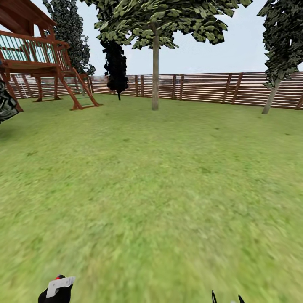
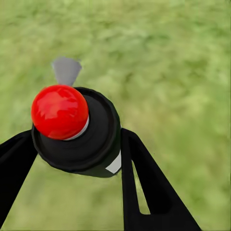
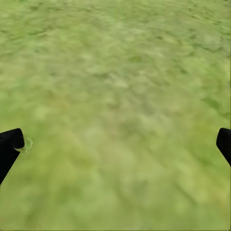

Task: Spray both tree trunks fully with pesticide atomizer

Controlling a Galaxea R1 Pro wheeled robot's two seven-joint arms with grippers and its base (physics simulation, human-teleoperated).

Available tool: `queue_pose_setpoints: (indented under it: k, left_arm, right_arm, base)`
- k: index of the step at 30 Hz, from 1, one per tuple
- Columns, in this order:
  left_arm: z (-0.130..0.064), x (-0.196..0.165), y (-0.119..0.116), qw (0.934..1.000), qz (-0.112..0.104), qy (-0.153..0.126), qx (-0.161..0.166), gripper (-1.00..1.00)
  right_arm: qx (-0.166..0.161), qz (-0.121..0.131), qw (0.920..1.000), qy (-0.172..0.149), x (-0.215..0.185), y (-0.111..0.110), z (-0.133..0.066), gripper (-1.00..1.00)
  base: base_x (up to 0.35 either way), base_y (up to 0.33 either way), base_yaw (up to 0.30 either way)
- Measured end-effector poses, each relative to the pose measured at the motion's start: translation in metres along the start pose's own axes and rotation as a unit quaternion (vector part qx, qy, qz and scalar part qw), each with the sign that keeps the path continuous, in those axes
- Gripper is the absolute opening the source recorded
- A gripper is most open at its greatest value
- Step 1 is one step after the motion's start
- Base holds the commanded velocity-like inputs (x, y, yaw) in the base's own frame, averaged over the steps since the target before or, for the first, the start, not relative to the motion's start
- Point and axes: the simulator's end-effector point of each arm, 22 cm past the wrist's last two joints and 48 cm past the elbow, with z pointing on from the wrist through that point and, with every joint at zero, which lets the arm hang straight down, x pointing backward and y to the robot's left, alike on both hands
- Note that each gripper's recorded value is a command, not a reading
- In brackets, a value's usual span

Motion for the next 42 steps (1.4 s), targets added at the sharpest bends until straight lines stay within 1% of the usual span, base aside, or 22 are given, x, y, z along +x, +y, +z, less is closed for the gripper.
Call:
queue_pose_setpoints:
  k: [42]
  left_arm:
    - [0.0001, -0.0015, 0.0007, 1.0, 0.001, -0.002, -0.001, -1.0]
  right_arm:
    - [0.0, 0.0, 1.0, -0.001, -0.0003, 0.0001, 0.0, 1.0]
  base:
    - [0.34, 0.0, 0.0]
